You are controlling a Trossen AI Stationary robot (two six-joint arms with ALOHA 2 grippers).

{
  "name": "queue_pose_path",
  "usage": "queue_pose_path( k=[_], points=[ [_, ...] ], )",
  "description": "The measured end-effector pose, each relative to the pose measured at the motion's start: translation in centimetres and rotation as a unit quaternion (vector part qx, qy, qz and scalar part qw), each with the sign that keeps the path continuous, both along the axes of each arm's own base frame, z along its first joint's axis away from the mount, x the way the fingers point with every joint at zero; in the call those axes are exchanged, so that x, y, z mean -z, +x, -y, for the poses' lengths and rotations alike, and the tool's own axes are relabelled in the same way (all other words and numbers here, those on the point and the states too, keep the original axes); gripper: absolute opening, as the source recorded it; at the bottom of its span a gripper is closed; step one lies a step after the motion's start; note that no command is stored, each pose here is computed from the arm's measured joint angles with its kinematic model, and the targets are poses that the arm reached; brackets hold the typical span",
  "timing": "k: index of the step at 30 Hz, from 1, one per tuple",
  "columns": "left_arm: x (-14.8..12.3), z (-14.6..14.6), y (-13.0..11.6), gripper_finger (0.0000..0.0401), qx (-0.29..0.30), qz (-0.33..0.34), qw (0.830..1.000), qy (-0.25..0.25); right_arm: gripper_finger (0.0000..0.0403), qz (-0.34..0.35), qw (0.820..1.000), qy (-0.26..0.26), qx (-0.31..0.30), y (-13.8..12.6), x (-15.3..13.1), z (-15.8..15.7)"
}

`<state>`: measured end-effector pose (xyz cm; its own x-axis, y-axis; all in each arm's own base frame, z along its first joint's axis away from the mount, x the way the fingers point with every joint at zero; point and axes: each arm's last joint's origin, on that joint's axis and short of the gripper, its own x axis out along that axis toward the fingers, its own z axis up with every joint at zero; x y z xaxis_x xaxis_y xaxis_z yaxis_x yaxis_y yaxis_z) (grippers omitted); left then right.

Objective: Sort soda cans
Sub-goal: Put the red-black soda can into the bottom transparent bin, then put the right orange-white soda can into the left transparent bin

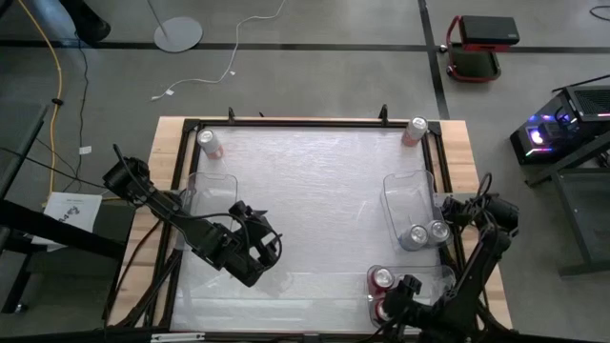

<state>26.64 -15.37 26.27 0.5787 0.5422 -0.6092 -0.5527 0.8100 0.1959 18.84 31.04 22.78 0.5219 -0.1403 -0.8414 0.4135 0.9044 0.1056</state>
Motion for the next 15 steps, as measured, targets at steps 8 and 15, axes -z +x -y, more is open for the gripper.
queue_pose_path(
  k=[8,15],
  points=[
    [0.0,0.0,0.0,0.0353,0.002,-0.003,1.000,-0.005,0.0368,0.014,0.998,0.060,-0.005,-1.0,-3.9,1.4],
    [0.0,0.2,-0.1,0.0353,0.003,0.002,1.000,0.005,0.0369,0.091,0.991,0.095,-0.021,-2.3,-8.0,2.8]
  ],
)
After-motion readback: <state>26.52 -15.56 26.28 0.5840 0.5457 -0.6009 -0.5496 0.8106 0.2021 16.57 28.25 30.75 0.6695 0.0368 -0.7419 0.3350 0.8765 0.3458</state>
